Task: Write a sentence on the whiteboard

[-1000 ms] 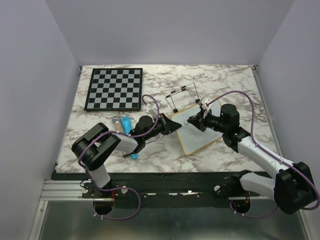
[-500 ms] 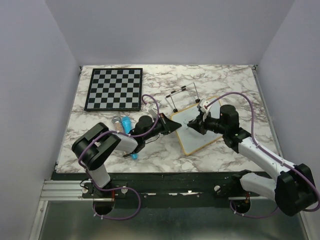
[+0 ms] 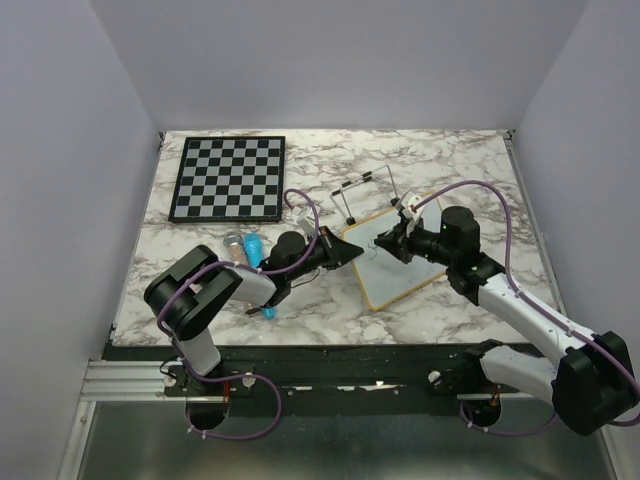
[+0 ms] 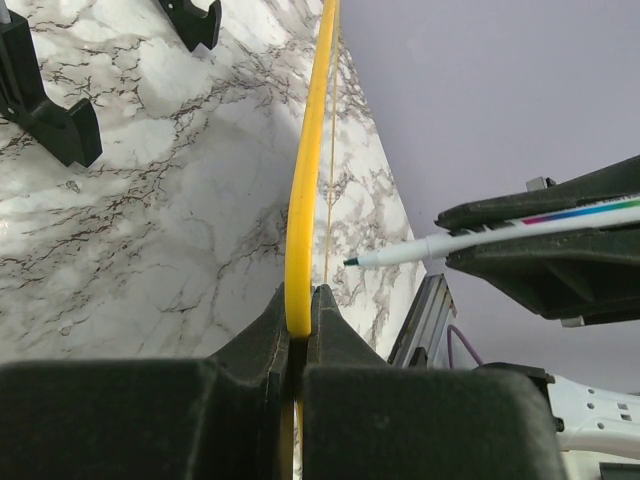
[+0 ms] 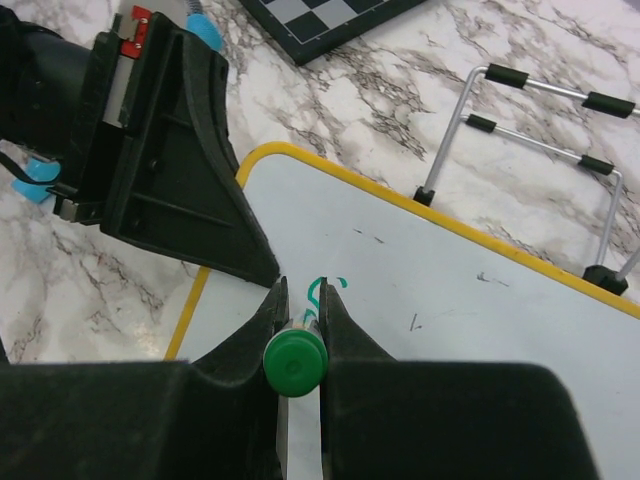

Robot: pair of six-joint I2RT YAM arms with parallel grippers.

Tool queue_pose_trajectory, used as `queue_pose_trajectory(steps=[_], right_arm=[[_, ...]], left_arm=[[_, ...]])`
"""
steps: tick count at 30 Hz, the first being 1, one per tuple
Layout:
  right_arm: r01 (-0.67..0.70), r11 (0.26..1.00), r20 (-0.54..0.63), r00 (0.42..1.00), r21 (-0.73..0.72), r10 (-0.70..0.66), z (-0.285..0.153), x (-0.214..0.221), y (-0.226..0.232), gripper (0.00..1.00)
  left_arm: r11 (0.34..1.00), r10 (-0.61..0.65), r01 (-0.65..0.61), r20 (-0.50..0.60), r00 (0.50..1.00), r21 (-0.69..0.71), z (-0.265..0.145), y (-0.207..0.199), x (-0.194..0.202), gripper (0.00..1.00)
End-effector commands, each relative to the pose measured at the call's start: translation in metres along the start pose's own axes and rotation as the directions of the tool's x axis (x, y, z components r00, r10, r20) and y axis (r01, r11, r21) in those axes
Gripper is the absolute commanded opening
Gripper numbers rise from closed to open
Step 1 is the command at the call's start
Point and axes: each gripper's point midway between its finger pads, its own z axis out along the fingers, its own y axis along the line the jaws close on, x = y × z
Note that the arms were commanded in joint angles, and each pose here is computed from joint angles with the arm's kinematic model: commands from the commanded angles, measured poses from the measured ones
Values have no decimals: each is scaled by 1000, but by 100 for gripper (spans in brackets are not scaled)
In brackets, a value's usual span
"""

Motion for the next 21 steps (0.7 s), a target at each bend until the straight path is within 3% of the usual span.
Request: queue_pose_trajectory(steps=[1, 12, 21], right_arm=[[19, 992, 16, 1000, 122, -21, -3, -11, -27, 1], [13, 992, 1, 1000, 124, -13, 6, -5, -32, 1], [24, 965, -2, 1000, 263, -25, -1, -6, -59, 1]], left_arm=[[998, 47, -47, 0, 999, -42, -1, 16, 2, 0], [998, 49, -49, -3, 999, -40, -1, 15, 3, 0], [998, 47, -47, -6, 999, -38, -1, 15, 4, 0]])
